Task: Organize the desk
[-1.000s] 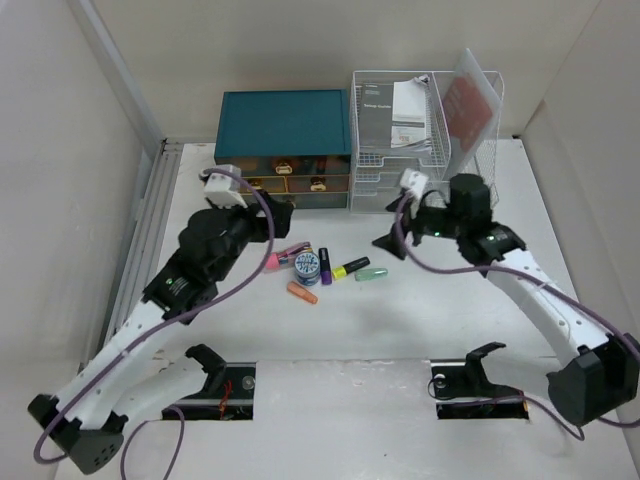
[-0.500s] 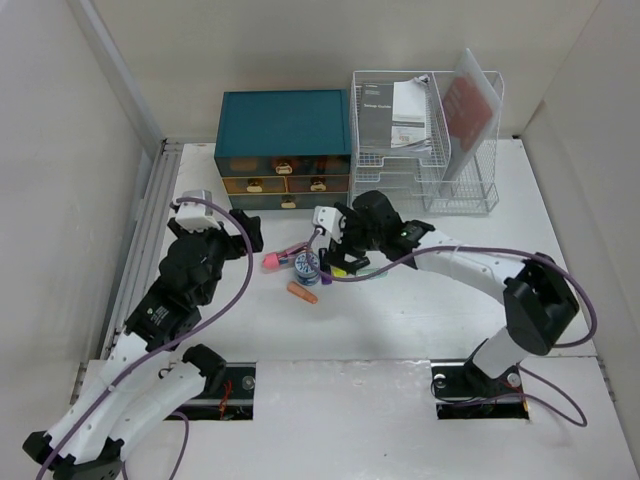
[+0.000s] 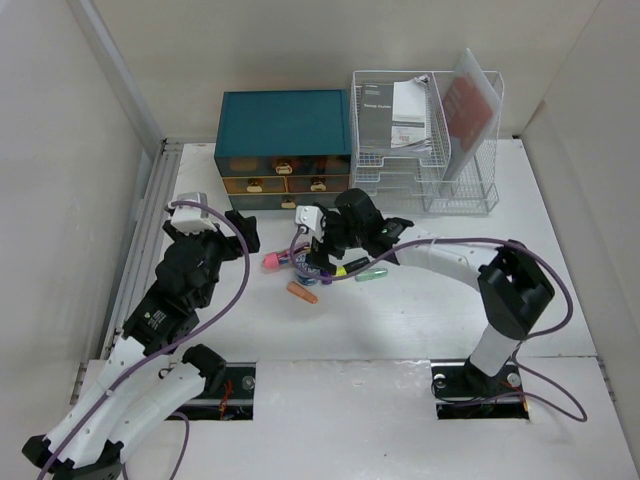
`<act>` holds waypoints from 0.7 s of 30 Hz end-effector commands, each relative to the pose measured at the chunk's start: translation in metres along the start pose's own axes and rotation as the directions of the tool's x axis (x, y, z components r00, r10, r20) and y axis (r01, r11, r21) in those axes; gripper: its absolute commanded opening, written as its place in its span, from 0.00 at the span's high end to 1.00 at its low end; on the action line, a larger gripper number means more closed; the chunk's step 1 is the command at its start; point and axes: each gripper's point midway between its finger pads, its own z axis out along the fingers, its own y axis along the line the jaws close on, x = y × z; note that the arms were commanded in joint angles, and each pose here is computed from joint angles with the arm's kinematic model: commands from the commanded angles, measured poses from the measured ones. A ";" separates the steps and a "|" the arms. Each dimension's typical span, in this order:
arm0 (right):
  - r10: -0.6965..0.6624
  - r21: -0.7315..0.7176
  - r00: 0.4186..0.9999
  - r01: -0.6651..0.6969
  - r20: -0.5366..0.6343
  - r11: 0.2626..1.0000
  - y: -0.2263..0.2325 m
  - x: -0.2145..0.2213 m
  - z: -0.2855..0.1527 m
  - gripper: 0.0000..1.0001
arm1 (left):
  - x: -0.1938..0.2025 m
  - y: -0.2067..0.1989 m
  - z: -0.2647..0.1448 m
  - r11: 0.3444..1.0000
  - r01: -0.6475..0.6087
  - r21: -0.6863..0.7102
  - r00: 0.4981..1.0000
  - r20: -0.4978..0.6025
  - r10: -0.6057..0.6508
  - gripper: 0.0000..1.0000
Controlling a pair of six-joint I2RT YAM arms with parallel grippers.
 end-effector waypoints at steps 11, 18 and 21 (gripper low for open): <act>0.334 -0.205 0.942 -0.322 0.028 0.924 0.036 -0.033 0.027 0.01 | -0.013 0.008 -0.002 1.000 0.015 -0.025 0.998 0.058 -0.013 0.01; 0.336 -0.102 0.940 -0.340 -0.055 0.935 0.030 0.001 0.041 0.01 | -0.013 0.008 -0.002 0.999 0.024 -0.024 0.998 0.058 -0.022 0.01; 0.331 -0.038 0.942 -0.333 -0.057 0.942 0.019 0.004 0.042 0.01 | -0.012 0.006 -0.002 1.000 0.023 -0.016 0.998 0.055 -0.023 0.01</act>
